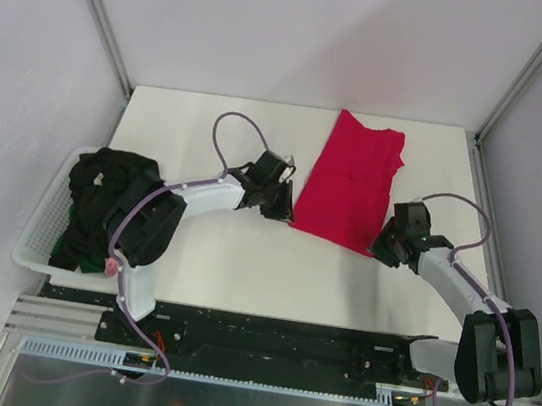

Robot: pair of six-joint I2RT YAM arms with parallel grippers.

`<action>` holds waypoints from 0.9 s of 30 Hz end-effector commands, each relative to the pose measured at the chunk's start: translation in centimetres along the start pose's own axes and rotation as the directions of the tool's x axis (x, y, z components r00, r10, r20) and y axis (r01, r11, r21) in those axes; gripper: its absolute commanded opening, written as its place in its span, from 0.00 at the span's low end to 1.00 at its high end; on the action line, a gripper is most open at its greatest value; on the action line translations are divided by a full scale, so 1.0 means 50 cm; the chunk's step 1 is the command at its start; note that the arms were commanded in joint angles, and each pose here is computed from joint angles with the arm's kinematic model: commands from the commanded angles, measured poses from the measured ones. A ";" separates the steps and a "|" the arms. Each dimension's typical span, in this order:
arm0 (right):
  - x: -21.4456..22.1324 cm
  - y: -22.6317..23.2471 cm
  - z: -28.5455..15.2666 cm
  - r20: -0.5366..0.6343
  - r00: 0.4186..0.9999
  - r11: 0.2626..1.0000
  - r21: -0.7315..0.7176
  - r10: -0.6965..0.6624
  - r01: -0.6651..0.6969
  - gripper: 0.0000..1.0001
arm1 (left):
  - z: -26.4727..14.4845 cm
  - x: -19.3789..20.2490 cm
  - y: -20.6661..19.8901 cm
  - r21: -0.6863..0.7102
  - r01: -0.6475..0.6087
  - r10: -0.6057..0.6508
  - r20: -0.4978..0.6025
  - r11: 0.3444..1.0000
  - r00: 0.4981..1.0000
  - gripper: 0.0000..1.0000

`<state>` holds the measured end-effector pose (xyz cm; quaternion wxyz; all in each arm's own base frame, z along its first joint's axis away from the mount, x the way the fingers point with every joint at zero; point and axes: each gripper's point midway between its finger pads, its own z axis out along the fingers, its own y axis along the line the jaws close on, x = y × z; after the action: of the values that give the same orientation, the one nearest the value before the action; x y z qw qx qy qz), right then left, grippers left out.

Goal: Fold and stack the t-shirts
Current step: Grab one side of the 2/3 rectangular tshirt with both arms

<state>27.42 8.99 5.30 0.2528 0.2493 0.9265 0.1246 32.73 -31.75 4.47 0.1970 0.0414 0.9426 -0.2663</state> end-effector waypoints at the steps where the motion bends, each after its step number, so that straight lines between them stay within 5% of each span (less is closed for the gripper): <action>1: -0.022 -0.008 -0.001 0.036 0.999 1.000 0.008 0.003 -0.003 0.33 | -0.048 -0.047 -0.014 0.023 -0.014 0.012 0.093 1.000 0.996 0.26; 14: -0.025 -0.048 0.062 0.009 1.000 0.994 0.109 -0.009 0.008 0.31 | -0.020 -0.046 0.026 -0.018 0.004 -0.003 0.071 1.000 0.997 0.34; 27: -0.037 -0.038 0.033 0.053 0.999 0.997 0.081 -0.004 0.000 0.26 | 0.007 -0.035 0.027 -0.004 0.005 -0.005 0.034 1.000 0.999 0.38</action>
<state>28.31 6.83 2.43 0.2371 0.2653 0.9311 0.0800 33.90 -29.94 3.90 0.2030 0.0190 0.9460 -0.2519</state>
